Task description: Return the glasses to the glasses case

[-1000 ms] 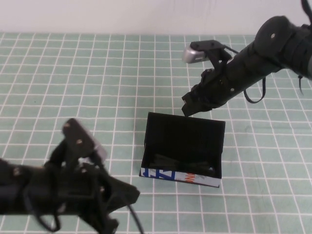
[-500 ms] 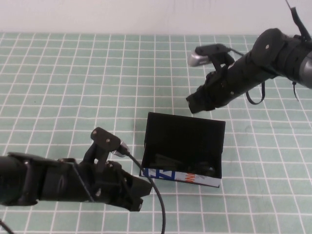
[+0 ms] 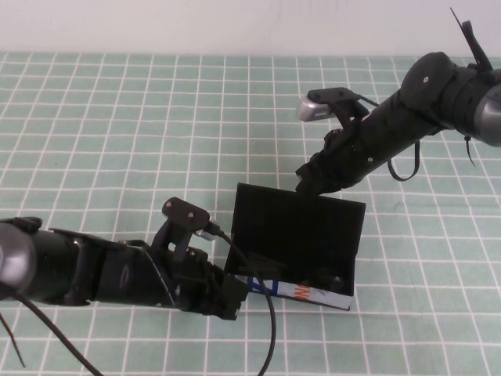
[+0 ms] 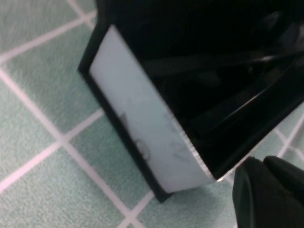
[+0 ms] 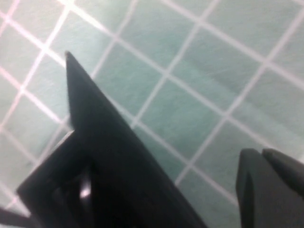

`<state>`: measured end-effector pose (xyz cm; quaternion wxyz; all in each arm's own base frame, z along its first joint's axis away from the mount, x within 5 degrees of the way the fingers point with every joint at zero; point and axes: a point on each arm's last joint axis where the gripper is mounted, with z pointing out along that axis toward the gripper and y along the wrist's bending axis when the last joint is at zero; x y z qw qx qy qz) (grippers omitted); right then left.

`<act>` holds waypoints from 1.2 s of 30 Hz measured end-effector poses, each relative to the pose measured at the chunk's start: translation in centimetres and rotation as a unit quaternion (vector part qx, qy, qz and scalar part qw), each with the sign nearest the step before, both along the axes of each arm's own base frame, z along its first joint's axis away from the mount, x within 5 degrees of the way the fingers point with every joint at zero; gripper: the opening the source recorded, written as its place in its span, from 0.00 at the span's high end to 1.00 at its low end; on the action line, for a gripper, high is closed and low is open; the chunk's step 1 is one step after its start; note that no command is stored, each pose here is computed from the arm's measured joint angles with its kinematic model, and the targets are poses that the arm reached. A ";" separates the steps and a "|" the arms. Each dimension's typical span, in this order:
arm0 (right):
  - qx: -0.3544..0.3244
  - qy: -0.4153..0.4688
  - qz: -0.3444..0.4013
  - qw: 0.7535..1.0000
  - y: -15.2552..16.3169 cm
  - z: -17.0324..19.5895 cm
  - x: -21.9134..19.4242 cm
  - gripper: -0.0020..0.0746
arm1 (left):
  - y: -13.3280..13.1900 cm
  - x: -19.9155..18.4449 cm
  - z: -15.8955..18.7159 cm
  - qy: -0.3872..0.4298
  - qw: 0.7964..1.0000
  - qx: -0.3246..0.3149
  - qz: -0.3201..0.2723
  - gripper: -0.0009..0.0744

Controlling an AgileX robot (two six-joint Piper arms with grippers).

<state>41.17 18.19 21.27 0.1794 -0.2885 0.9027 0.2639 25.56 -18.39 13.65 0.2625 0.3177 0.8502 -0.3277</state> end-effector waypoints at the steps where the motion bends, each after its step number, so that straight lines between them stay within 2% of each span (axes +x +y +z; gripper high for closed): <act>1: 0.003 0.004 0.002 1.000 0.1 0.0 -0.1 0.99 | 0.0 0.0 -0.2 0.002 1.000 0.001 0.000 0.99; 7: 0.011 0.023 0.038 0.999 0.3 0.5 -0.7 0.99 | 0.0 0.0 -0.3 0.004 1.000 0.003 0.000 0.99; 12: 0.040 0.050 0.088 0.994 0.8 2.3 -1.3 0.99 | 0.0 0.0 -0.3 0.003 1.000 0.005 0.001 0.99; 18: 0.050 0.052 0.091 0.993 1.7 3.4 -1.5 0.99 | 0.0 0.0 -0.3 0.002 1.000 0.006 0.001 0.99; 25: 0.006 0.105 0.133 0.986 4.7 0.6 -4.9 0.99 | 0.0 0.0 -0.3 0.002 1.000 0.006 0.001 0.99; 30: -0.008 0.156 0.147 0.977 5.5 -1.9 -7.2 0.99 | 0.0 0.0 -0.3 0.000 1.000 0.006 -0.001 0.99; 36: -0.019 0.169 0.118 0.978 5.5 -3.1 -7.6 0.99 | 0.0 0.0 -0.3 -0.003 1.000 0.007 -0.004 0.99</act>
